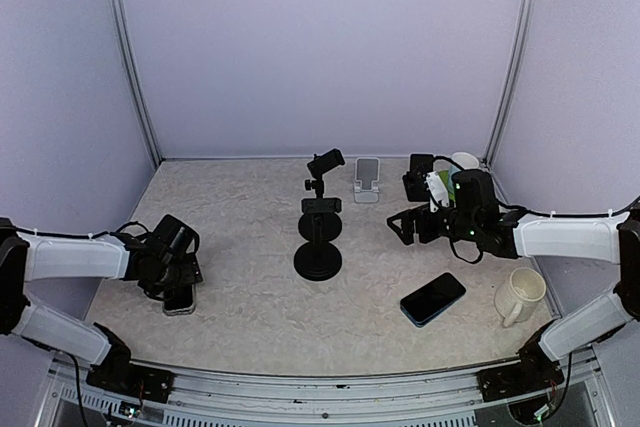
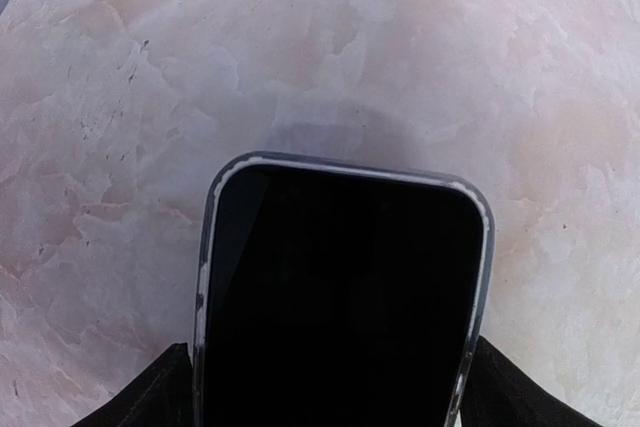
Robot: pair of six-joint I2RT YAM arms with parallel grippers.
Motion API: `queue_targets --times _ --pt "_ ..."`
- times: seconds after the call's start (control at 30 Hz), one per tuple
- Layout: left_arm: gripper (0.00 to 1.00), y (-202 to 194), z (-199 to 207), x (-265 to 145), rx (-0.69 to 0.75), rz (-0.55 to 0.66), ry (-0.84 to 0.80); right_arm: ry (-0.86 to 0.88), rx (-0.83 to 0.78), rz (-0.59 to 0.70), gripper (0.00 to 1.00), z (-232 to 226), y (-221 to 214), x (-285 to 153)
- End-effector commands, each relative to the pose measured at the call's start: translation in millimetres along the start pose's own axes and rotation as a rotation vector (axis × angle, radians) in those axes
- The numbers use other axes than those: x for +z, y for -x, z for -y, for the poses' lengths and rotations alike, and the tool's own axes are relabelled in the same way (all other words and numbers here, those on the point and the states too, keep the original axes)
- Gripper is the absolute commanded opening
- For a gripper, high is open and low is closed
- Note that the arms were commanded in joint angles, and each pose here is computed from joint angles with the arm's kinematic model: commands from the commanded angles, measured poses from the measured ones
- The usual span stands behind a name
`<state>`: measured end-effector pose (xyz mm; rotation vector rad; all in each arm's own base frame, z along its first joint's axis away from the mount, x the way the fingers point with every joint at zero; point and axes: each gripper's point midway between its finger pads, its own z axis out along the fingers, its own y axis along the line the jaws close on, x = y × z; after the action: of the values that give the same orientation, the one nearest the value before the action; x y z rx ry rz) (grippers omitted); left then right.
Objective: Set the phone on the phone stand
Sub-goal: Pick up the phone from the phone, then place the phone at the center of the board.
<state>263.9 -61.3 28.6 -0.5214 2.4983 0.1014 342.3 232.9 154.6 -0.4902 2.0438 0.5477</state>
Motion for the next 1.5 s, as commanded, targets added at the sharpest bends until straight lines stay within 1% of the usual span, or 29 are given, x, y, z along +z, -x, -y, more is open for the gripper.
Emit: queue_targets --times 0.0,0.23,0.5,0.67,0.93,1.07,1.27,1.47 --pt "0.75 12.7 8.9 -13.7 -0.048 0.044 -0.047 0.02 -0.003 0.015 1.0 -6.1 1.1 0.9" --pt "0.75 18.5 24.8 -35.5 -0.065 0.086 -0.077 0.019 -0.003 0.016 1.0 -5.9 1.1 0.7" --pt "0.74 3.3 55.1 -43.1 -0.043 0.084 -0.125 0.009 -0.007 0.031 1.0 -5.3 4.9 -4.0" --pt "0.74 -13.2 77.6 -42.8 -0.013 0.052 -0.147 -0.008 -0.011 0.059 1.0 -3.6 11.8 -11.7" --pt "0.75 -37.2 115.4 -47.6 -0.031 0.008 -0.163 -0.014 -0.015 0.081 1.0 -3.8 17.9 -18.4" --pt "0.75 -53.7 134.1 -41.8 -0.03 -0.031 -0.184 -0.017 -0.017 0.102 1.0 -6.0 26.1 -26.2" --pt "0.75 -72.9 169.9 -37.0 -0.011 -0.079 -0.212 -0.044 -0.025 0.162 1.0 -9.2 45.5 -53.5" --pt "0.77 -89.8 193.6 -30.2 0.003 -0.129 -0.211 -0.047 -0.048 0.192 1.0 -19.3 54.3 -81.6"
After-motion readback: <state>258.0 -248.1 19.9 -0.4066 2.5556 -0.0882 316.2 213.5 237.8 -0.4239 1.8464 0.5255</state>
